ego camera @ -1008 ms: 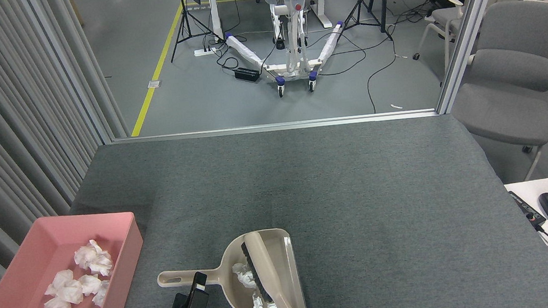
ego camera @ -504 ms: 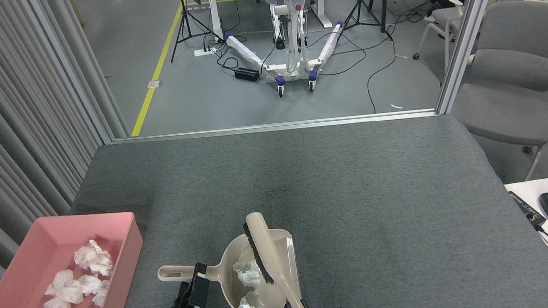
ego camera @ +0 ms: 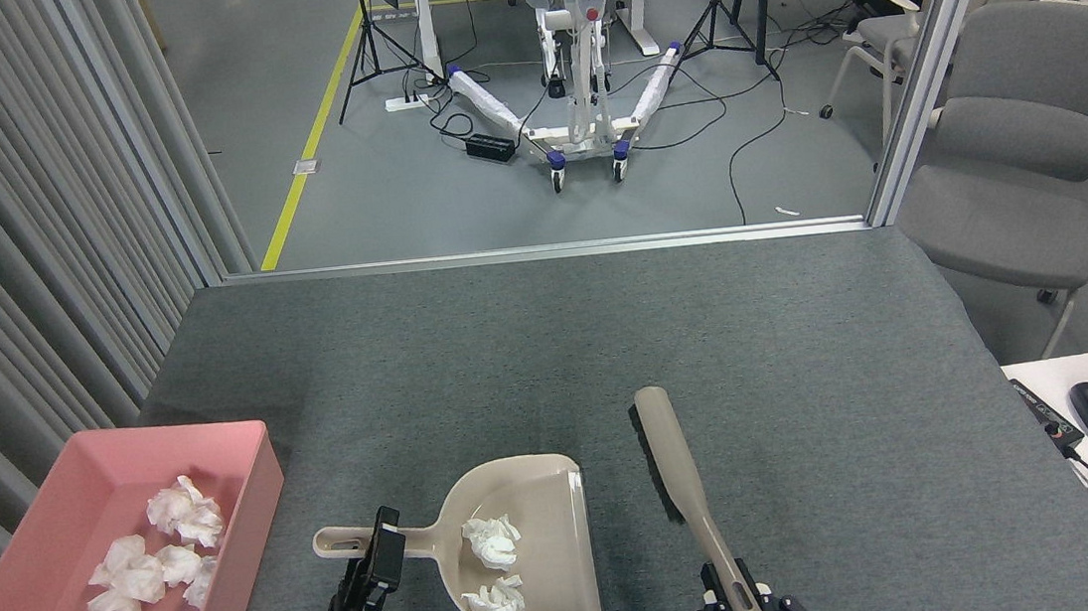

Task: Sweep and dump garbage into bin
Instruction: 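Grasp the dustpan handle with the left hand, withdraw the brush, then lift the dustpan with the left hand and tip it over the pink bin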

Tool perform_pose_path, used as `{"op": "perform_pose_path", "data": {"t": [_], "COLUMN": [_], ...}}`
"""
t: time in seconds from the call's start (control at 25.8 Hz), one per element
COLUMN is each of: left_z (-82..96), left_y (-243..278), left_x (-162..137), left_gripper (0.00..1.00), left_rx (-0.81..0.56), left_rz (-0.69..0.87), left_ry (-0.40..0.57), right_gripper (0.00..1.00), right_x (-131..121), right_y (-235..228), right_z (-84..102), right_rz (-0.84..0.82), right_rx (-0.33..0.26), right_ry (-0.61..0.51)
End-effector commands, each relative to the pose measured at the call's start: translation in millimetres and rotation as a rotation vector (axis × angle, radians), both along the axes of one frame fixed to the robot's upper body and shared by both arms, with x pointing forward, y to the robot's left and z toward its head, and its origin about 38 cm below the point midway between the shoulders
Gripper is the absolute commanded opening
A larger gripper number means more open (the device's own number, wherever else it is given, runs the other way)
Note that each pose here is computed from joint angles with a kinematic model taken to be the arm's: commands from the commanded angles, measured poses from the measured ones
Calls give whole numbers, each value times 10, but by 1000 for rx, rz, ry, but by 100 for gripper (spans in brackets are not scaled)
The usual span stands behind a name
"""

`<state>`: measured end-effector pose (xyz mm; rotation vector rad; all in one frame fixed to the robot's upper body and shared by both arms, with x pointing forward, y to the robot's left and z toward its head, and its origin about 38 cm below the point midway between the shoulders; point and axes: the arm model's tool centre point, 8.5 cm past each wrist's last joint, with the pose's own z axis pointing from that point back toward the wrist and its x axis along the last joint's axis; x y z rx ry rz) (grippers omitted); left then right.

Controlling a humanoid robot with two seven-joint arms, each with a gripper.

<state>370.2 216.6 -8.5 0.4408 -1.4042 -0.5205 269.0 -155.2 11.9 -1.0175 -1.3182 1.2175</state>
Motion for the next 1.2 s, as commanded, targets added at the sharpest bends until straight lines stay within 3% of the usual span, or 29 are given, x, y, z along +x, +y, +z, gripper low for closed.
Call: {"op": "perform_pose_path", "data": {"t": [0.0, 0.19, 0.47, 0.7, 0.81, 1.01, 1.16], "left_z": [23, 56, 28, -14, 4, 150, 358], "left_y": [90, 90, 67, 100, 146, 213, 324], "left_x": [32, -24, -59, -111, -121, -52, -11], "left_gripper": [68, 30, 0, 0, 0, 0, 0], "left_rx": [-2, -17, -32, -56, -135, -268, -289], "left_rz": [25, -19, -58, -19, 35, 98, 130], "left_ry": [-14, -82, -118, -155, -162, -193, -188], "right_gripper": [0, 0, 0, 0, 0, 0, 0], "right_x": [21, 15, -1, -8, -28, -46, -21], "right_y": [-351, -496, -473, -441, -449, -448, -455], "right_z": [-55, -196, -294, -355, -413, -473, -458], "right_rz": [-35, -54, -55, -51, -51, -51, -53], "right_rx": [-39, -59, -57, -54, -56, -58, -62], "right_ry": [8, 41, 65, 82, 83, 97, 92]}}
